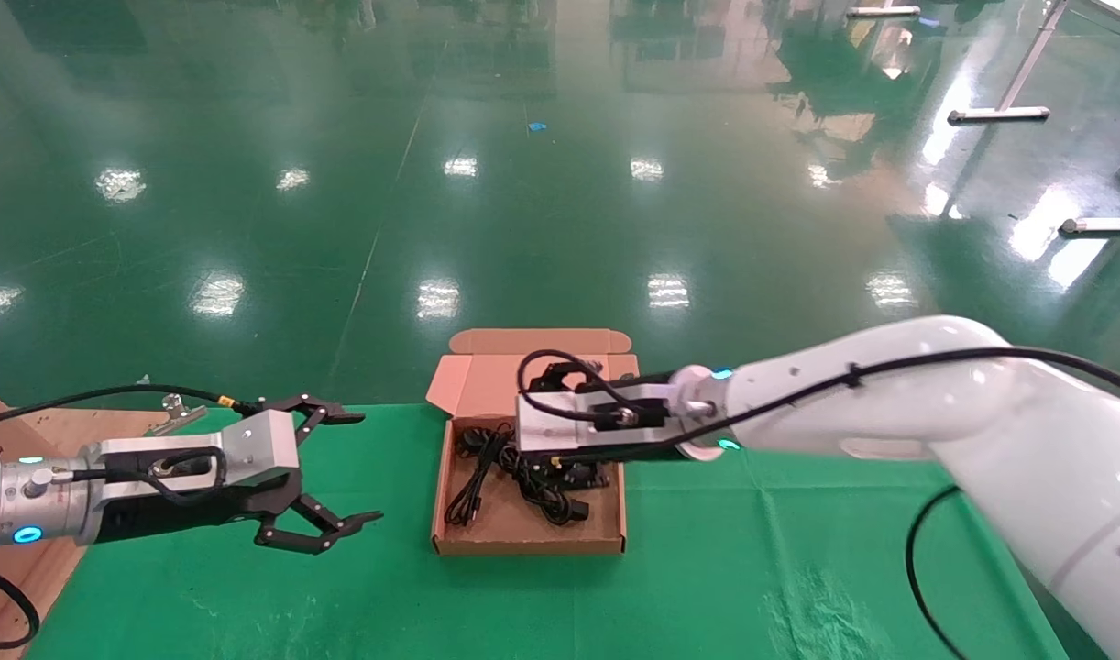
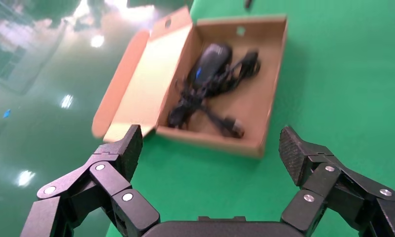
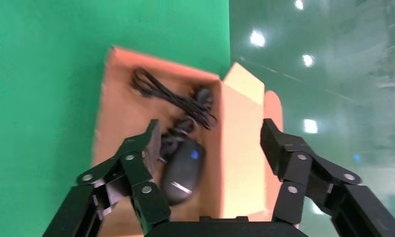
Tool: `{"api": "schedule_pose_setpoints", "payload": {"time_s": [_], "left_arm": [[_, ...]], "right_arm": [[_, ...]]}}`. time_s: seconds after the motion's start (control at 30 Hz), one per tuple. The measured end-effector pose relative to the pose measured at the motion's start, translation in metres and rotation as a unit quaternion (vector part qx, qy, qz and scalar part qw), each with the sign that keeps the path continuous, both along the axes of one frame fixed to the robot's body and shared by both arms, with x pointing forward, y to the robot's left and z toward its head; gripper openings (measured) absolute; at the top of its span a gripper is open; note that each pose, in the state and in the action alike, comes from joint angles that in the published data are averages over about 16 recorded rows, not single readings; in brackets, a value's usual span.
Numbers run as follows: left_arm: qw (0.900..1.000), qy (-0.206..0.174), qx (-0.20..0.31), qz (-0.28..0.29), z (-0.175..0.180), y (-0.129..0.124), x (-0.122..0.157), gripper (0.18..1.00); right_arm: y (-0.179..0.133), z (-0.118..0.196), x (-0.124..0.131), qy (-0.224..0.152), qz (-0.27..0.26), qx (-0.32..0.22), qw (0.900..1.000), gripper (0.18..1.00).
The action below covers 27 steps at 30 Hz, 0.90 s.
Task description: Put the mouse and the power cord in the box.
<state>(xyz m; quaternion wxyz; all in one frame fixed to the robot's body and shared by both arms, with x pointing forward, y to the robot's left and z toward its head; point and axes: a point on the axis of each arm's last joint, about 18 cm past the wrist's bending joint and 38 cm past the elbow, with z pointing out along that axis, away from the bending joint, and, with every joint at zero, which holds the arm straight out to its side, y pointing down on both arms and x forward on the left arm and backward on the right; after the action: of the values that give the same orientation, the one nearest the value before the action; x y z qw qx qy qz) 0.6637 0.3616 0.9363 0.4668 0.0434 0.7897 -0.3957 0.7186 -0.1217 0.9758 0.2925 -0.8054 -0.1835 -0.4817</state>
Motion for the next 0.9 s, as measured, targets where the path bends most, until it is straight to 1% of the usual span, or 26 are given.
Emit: {"api": "schedule_pose_setpoints", "payload": {"time_s": [0.2,0.4,0.57,0.77,0.9], "left_arm": [[0.9984,0.01,-0.047,-0.03,0.006,-0.012,-0.015,1.001],[0.9939,0.021,-0.089,-0.062,0.014,-0.023,-0.032,1.001],[0.9884,0.031,-0.119,-0.088,0.021,-0.03,-0.047,1.001],[0.9804,0.044,-0.15,-0.12,0.029,-0.038,-0.068,1.001],[0.9744,0.053,-0.167,-0.141,0.034,-0.042,-0.083,1.001]], "right_arm": [[-0.016,-0.01,-0.017,0.053,0.018,0.069,0.996,0.771],[-0.035,-0.014,-0.037,0.098,0.038,0.132,0.986,0.885],[-0.053,-0.015,-0.055,0.129,0.055,0.18,0.974,0.946],[-0.075,-0.013,-0.079,0.159,0.077,0.229,0.957,0.986],[-0.09,-0.011,-0.097,0.175,0.093,0.256,0.946,0.995]]}}
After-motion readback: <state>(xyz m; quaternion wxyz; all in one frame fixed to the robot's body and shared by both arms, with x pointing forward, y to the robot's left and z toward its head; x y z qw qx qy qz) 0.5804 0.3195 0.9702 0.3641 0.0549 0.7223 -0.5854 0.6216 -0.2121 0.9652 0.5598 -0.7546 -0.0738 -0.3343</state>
